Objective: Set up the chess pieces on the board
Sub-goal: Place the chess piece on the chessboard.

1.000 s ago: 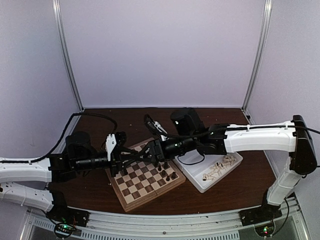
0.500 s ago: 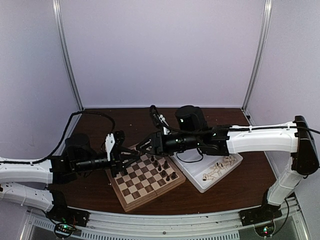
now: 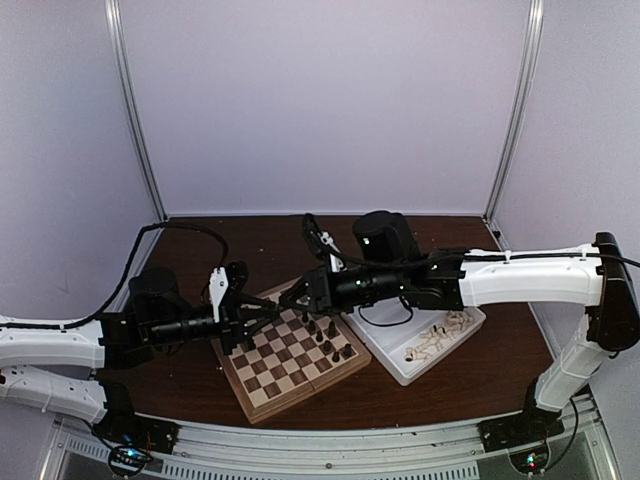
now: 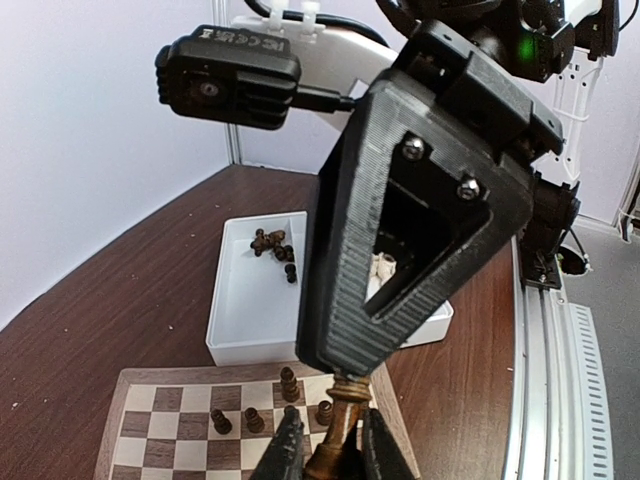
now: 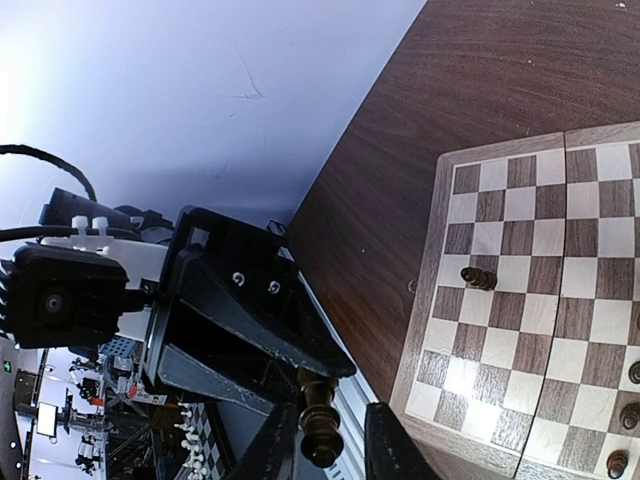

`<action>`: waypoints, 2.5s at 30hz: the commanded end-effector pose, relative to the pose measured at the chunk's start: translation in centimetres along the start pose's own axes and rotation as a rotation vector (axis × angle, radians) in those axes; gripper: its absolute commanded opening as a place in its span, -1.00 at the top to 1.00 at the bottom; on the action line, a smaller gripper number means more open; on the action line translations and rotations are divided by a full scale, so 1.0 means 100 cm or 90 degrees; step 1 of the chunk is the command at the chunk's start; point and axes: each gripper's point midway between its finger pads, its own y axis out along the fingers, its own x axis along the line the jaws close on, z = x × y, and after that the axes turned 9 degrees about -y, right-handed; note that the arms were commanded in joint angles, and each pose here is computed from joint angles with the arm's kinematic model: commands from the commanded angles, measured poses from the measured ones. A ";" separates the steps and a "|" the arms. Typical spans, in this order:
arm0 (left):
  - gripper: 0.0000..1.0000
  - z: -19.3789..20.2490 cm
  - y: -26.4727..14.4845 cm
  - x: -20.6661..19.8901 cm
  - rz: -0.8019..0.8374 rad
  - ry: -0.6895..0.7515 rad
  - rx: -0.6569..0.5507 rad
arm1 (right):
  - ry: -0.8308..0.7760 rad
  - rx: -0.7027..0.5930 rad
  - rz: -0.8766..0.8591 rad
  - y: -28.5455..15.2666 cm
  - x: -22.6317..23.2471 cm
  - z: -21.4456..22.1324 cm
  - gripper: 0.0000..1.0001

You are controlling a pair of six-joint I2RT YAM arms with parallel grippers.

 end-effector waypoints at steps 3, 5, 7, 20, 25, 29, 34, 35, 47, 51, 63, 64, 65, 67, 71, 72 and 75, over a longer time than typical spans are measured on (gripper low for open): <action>1.00 -0.016 -0.002 -0.001 -0.002 0.009 -0.044 | -0.010 0.010 -0.022 -0.002 0.008 0.002 0.31; 1.00 -0.016 -0.003 -0.001 -0.003 0.010 -0.042 | -0.013 0.016 -0.026 -0.001 0.008 0.005 0.28; 1.00 -0.015 -0.003 -0.001 -0.002 0.011 -0.041 | -0.012 0.020 -0.025 -0.001 0.006 0.007 0.32; 1.00 -0.015 -0.003 -0.001 -0.003 0.011 -0.043 | -0.012 0.031 -0.039 0.001 0.008 0.013 0.69; 1.00 -0.014 -0.003 -0.001 -0.003 0.011 -0.041 | -0.015 0.032 -0.037 0.000 0.008 0.012 0.86; 0.61 -0.015 -0.005 0.001 -0.013 0.003 -0.044 | -0.028 0.040 -0.014 -0.003 0.003 0.014 0.87; -0.19 -0.016 -0.013 0.010 -0.051 -0.018 -0.047 | -0.112 0.073 0.131 -0.023 -0.026 0.010 0.88; -0.28 -0.015 -0.015 0.014 -0.065 -0.029 -0.043 | -0.131 0.080 0.167 -0.029 -0.032 0.006 0.89; -0.84 0.004 -0.073 0.072 -0.345 -0.216 0.026 | -0.243 0.168 0.443 -0.068 -0.110 -0.013 0.90; -0.95 0.020 -0.096 0.084 -0.438 -0.275 0.089 | -0.250 0.186 0.457 -0.060 -0.122 -0.016 0.91; -0.95 0.032 -0.098 0.082 -0.460 -0.322 0.198 | -0.266 0.274 0.481 -0.027 -0.161 -0.014 0.92; -0.95 0.033 -0.098 0.083 -0.460 -0.325 0.201 | -0.269 0.281 0.483 -0.025 -0.163 -0.013 0.92; -0.95 0.035 -0.097 0.083 -0.459 -0.330 0.207 | -0.271 0.290 0.484 -0.023 -0.165 -0.012 0.92; -0.95 0.037 -0.096 0.083 -0.453 -0.335 0.218 | -0.274 0.309 0.487 -0.020 -0.170 -0.008 0.92; -0.95 0.039 -0.093 0.082 -0.442 -0.331 0.244 | -0.277 0.329 0.490 -0.016 -0.176 -0.004 0.92; -0.95 0.041 -0.093 0.082 -0.443 -0.331 0.250 | -0.279 0.334 0.490 -0.015 -0.177 -0.003 0.92; -0.95 0.045 -0.091 0.082 -0.439 -0.333 0.265 | -0.282 0.342 0.490 -0.012 -0.179 -0.001 0.92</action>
